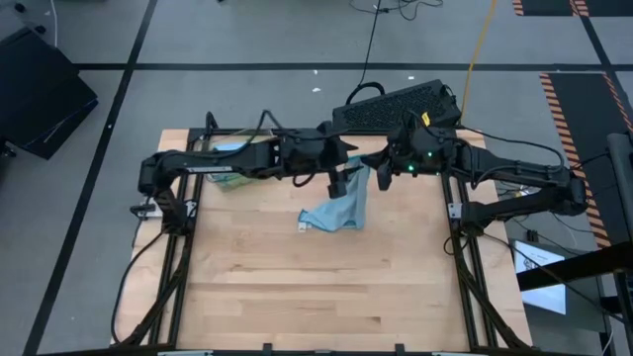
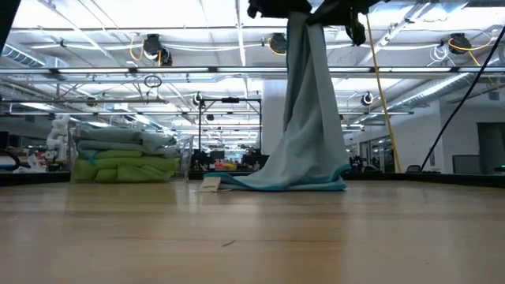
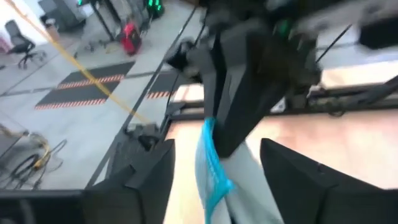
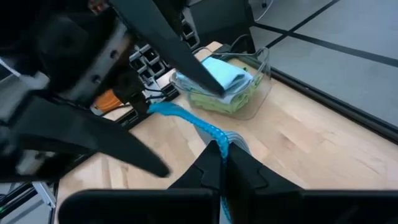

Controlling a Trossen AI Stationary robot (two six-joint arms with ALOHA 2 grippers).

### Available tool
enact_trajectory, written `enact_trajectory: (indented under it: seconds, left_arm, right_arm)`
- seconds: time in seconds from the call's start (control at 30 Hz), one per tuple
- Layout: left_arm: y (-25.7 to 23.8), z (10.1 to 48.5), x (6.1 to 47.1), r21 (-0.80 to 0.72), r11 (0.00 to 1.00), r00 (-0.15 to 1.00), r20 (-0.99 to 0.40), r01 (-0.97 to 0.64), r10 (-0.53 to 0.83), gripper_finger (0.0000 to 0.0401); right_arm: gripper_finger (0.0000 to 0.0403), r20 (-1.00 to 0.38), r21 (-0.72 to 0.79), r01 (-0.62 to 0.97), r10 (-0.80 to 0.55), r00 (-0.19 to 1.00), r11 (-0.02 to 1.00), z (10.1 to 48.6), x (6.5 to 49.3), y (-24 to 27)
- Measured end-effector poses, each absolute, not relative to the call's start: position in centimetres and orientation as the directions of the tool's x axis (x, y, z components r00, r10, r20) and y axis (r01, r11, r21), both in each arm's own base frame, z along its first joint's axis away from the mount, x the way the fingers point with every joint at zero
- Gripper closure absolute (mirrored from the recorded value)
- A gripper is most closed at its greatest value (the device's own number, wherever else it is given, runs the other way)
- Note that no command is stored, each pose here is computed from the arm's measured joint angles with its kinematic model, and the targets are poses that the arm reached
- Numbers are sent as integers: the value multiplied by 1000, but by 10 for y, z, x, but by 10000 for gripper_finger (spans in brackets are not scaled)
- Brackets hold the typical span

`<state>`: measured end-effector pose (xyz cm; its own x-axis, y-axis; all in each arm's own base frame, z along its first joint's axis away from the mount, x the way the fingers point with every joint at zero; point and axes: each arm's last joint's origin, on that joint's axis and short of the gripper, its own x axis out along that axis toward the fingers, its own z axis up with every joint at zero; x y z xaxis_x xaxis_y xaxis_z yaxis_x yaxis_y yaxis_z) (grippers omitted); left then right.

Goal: Fold microfiber towels
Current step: Fold the blue microfiber cloth

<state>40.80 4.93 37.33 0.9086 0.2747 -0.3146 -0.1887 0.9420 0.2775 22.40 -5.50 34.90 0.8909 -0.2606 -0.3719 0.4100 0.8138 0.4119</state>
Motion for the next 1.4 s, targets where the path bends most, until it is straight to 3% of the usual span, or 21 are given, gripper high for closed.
enact_trajectory:
  seconds: [0.3, 0.5, 0.7, 0.87, 1.0, 1.1, 1.3, 1.4]
  left_arm:
    - [63, 366, 408, 273, 931, 871, -362, -241, 332, 292]
    - [60, 389, 393, 286, 924, 890, -303, -256, 340, 384]
    - [67, 408, 376, 218, 936, 912, -250, -275, 326, 397]
    - [73, 422, 358, 128, 958, 925, -256, -256, 282, 398]
    - [76, 411, 355, 94, 976, 908, -356, -198, 219, 385]
    - [77, 406, 356, 121, 976, 895, -390, -183, 216, 343]
    - [78, 391, 375, 155, 982, 907, -389, -110, 163, 227]
    - [76, 387, 386, 162, 981, 921, -356, -109, 161, 188]
  right_arm:
    - [403, -371, 404, 416, -270, 888, 814, 349, 224, -57]
    - [402, -371, 396, 419, -275, 887, 817, 349, 223, -58]
    - [371, -373, 334, 408, -278, 885, 850, 349, 223, -59]
    - [327, -370, 294, 400, -283, 885, 868, 349, 223, -60]
    - [354, -372, 288, 400, -283, 884, 870, 349, 223, -60]
    - [393, -371, 286, 399, -283, 884, 871, 349, 223, -60]
    - [400, -369, 288, 399, -283, 885, 870, 349, 223, -60]
    - [401, -368, 292, 399, -283, 886, 869, 349, 223, -60]
